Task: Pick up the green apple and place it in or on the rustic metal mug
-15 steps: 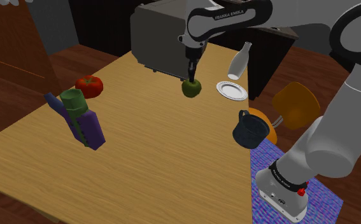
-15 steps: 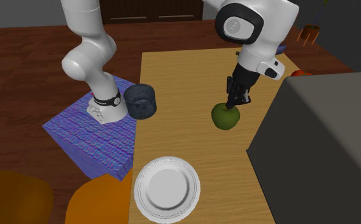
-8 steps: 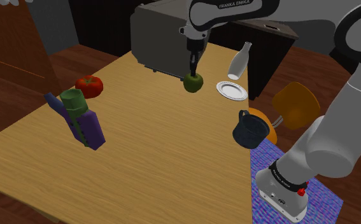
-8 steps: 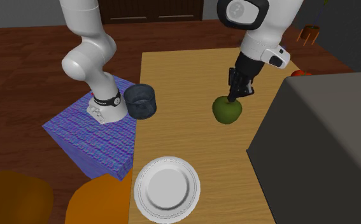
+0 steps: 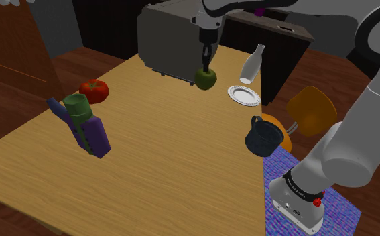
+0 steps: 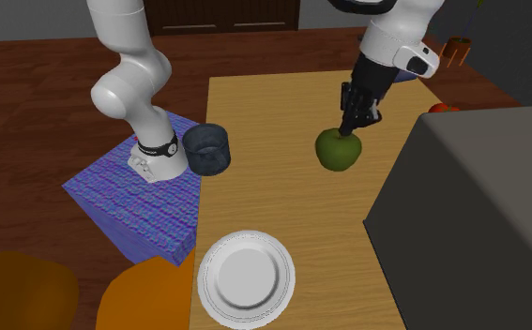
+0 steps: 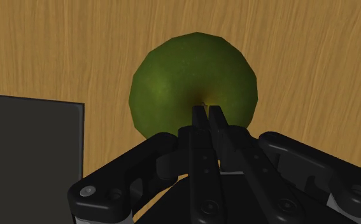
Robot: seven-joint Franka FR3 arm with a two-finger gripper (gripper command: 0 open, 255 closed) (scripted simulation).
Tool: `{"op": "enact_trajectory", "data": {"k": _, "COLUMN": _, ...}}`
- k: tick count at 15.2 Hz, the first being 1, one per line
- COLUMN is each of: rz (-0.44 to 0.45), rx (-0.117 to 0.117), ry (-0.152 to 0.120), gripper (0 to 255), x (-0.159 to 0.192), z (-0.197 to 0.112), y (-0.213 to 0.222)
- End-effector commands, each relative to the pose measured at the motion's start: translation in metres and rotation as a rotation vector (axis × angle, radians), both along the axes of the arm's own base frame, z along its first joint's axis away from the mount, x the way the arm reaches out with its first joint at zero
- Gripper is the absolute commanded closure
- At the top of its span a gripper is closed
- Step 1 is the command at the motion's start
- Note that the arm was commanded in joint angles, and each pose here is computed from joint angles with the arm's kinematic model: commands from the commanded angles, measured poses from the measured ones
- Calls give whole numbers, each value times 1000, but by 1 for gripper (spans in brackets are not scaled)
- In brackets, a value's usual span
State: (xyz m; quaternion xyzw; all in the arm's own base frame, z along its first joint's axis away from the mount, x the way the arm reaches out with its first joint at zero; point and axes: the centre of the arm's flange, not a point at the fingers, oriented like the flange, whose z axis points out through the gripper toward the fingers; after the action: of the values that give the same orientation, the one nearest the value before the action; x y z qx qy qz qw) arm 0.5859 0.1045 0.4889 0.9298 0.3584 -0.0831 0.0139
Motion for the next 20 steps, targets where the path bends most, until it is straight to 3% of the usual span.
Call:
{"op": "enact_trajectory", "data": {"k": 1, "rz": 0, "rx": 0, "ry": 0, "gripper": 255, "x": -1, "z": 10, "y": 1}}
{"op": "enact_trajectory", "data": {"k": 12, "rz": 0, "rx": 0, "ry": 0, "gripper": 255, "x": -1, "z": 66, "y": 1}}
{"op": "enact_trajectory", "data": {"k": 20, "rz": 0, "rx": 0, "ry": 0, "gripper": 255, "x": -101, "z": 84, "y": -25}}
